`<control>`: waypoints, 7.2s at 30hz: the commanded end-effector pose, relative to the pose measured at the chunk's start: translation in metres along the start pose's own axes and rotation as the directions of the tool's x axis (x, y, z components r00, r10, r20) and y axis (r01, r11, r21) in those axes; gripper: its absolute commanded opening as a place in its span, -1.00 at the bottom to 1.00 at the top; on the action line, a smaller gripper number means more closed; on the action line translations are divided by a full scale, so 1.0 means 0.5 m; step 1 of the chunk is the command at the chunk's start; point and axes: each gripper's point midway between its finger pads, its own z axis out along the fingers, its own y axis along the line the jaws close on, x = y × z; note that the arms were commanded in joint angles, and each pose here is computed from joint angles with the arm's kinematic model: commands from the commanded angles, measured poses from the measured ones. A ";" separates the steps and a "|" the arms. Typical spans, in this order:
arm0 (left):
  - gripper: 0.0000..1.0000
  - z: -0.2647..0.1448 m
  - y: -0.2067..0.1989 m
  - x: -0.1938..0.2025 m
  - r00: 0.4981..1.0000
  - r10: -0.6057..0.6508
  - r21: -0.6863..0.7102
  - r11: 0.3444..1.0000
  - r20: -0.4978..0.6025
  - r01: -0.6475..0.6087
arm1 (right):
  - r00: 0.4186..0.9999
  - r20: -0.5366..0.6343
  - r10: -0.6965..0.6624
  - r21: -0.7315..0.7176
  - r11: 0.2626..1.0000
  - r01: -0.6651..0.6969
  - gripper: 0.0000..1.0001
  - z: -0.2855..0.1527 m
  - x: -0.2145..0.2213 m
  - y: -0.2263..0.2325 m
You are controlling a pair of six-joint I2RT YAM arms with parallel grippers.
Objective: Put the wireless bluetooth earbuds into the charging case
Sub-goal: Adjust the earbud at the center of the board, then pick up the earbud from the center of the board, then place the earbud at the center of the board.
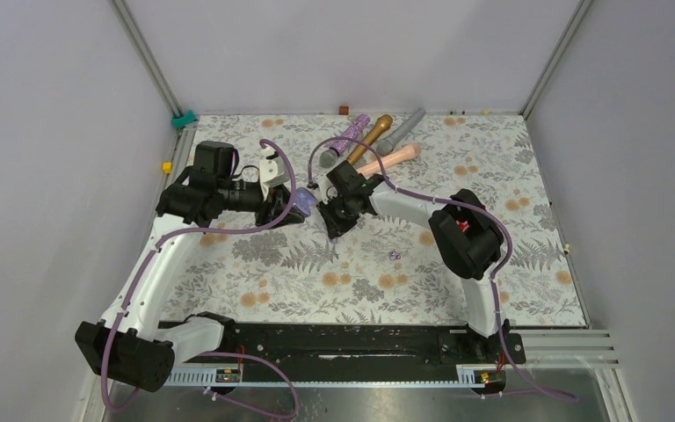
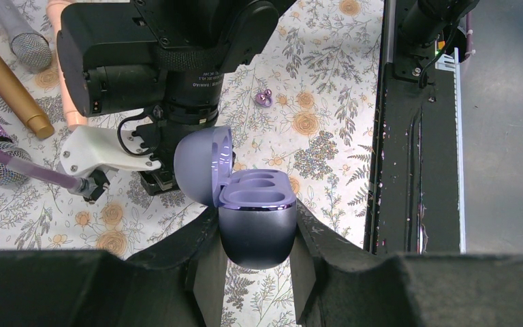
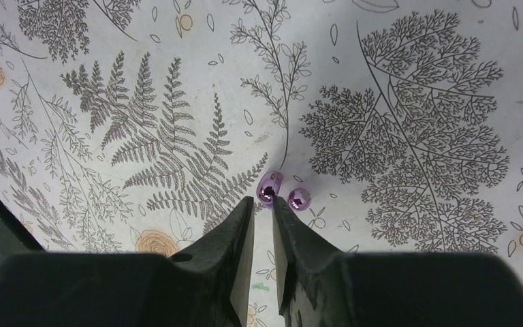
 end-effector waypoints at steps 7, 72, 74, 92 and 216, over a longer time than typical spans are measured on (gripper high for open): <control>-1.00 -0.005 0.008 -0.020 0.998 0.060 -0.016 0.998 0.028 -0.059 | 0.999 -0.012 -0.036 0.043 0.998 0.036 -0.55 0.007 -0.025 -0.001; -1.00 -0.010 0.015 -0.016 0.997 0.071 -0.048 0.996 0.010 -0.071 | 0.091 0.091 -0.992 0.235 0.111 0.966 -0.22 0.004 0.067 0.007; -1.00 -0.010 0.016 -0.017 0.997 0.074 -0.049 0.996 0.011 -0.073 | 0.076 0.087 -0.993 0.244 0.095 0.965 -0.36 0.011 0.071 0.008; -1.00 -0.013 0.014 -0.020 0.997 0.079 -0.052 0.996 0.013 -0.078 | 0.126 0.014 -0.992 0.226 0.126 0.966 -0.30 0.024 0.058 -0.015; -1.00 0.041 0.016 0.008 0.997 -0.077 0.113 0.991 0.025 0.074 | 0.993 0.093 -0.072 -0.344 0.934 0.100 -0.96 -0.180 0.115 0.056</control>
